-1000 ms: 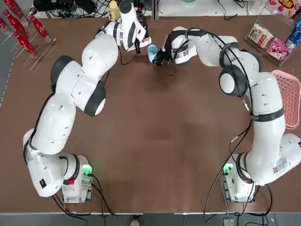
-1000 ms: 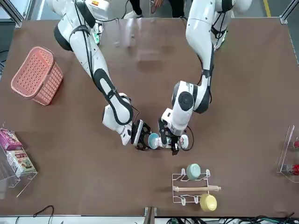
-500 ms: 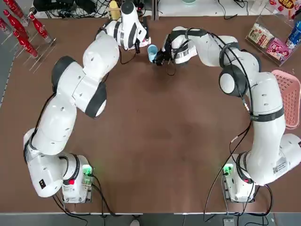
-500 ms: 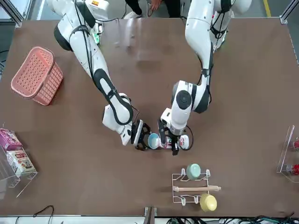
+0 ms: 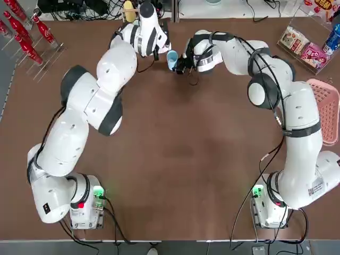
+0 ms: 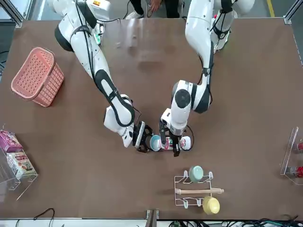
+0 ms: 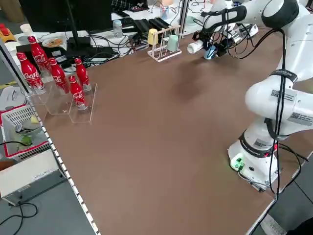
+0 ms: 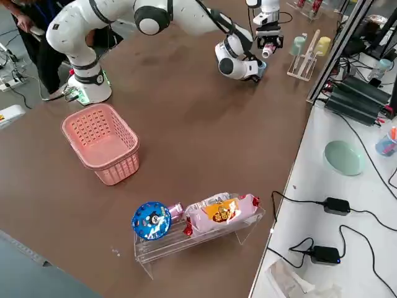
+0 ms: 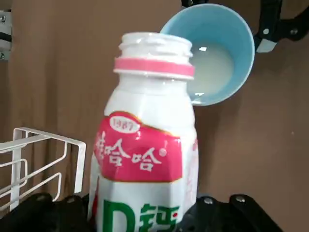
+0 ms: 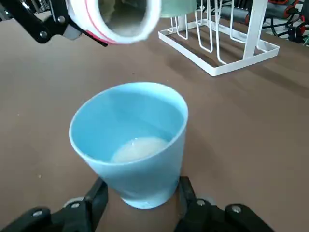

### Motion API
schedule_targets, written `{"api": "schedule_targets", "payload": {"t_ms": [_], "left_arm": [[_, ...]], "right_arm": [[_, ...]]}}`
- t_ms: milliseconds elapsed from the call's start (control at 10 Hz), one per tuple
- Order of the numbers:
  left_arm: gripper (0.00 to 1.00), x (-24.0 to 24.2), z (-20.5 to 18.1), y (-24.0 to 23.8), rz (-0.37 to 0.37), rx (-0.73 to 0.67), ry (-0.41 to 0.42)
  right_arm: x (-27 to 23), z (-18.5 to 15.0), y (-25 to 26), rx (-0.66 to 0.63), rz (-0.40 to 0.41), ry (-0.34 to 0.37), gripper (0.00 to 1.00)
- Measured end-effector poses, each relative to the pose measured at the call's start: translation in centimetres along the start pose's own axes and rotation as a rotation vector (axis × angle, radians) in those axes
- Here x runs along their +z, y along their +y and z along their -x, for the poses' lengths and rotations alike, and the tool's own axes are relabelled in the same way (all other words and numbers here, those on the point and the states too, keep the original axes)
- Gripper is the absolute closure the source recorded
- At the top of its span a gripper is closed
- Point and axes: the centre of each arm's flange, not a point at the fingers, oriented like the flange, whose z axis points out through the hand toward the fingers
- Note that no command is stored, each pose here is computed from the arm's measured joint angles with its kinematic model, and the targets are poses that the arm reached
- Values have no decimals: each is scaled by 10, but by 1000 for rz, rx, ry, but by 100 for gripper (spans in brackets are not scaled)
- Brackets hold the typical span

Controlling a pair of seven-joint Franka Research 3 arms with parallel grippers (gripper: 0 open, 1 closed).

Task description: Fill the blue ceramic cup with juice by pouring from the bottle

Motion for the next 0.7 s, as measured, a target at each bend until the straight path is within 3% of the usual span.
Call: {"api": "schedule_targets", "payload": {"t_ms": [700], "left_arm": [[58,4,-3,5,-22,51,-44]], "right_arm": [[0,0,0,7,2,3,32]]}}
